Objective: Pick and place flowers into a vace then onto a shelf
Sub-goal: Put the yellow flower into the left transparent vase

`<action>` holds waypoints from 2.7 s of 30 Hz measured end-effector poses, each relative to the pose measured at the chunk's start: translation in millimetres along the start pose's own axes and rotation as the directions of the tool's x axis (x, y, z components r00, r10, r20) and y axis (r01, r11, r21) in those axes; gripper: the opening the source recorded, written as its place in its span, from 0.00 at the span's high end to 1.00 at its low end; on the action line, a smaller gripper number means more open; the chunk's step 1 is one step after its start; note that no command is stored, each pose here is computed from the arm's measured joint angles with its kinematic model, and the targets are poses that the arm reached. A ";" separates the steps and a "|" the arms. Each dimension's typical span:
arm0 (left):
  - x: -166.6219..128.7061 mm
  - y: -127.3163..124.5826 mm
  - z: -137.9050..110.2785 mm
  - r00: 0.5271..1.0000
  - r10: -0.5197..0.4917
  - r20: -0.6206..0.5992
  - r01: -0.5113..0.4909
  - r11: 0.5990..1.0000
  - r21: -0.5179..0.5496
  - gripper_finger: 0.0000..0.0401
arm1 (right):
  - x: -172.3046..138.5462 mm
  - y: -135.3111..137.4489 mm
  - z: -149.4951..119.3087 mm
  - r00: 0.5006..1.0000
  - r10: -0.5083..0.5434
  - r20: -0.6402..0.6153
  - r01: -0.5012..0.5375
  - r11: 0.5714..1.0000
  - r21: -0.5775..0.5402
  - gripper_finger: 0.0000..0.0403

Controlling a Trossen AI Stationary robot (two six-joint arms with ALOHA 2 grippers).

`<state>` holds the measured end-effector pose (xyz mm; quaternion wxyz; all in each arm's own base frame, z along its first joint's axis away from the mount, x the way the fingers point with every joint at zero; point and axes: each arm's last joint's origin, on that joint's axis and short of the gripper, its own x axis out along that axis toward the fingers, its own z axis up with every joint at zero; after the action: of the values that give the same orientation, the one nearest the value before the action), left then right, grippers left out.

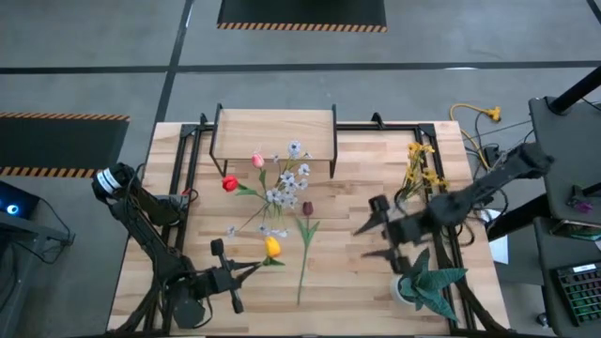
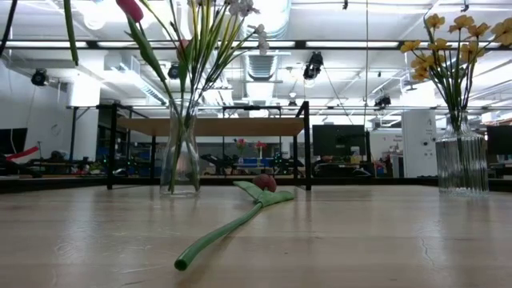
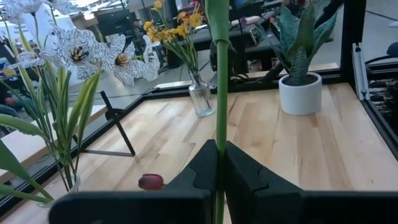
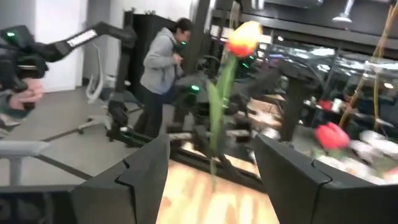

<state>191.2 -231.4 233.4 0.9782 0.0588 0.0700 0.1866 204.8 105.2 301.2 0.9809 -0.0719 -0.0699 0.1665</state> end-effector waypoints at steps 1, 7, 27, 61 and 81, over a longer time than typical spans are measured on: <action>0.0 -0.1 0.3 1.000 0.000 0.000 0.000 1.000 -0.001 1.00 | 6.9 6.2 -0.5 1.000 0.008 0.006 -0.008 1.000 -0.007 0.44; 2.6 -2.2 9.7 1.000 -0.006 0.002 0.006 0.999 -0.036 1.00 | 44.1 32.4 -4.4 0.998 0.039 0.046 -0.036 0.997 -0.073 0.44; 36.3 -3.9 37.0 0.968 -0.250 0.012 0.249 0.967 0.053 1.00 | 106.4 35.0 11.1 0.997 -0.061 0.053 0.065 0.994 -0.084 0.43; 83.0 17.0 38.8 0.957 -0.289 -0.020 0.290 0.957 0.028 1.00 | 110.8 27.8 13.4 0.990 -0.136 0.048 0.139 0.989 -0.054 0.58; 75.4 11.0 39.3 0.887 -0.460 -0.034 0.461 0.887 0.020 0.93 | 110.5 28.6 11.7 0.992 -0.124 0.026 0.125 0.989 -0.084 0.98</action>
<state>262.9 -196.6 265.0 0.9925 0.0514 0.0982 -0.0509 297.2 170.5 320.4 0.9847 -0.1073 -0.0916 0.1025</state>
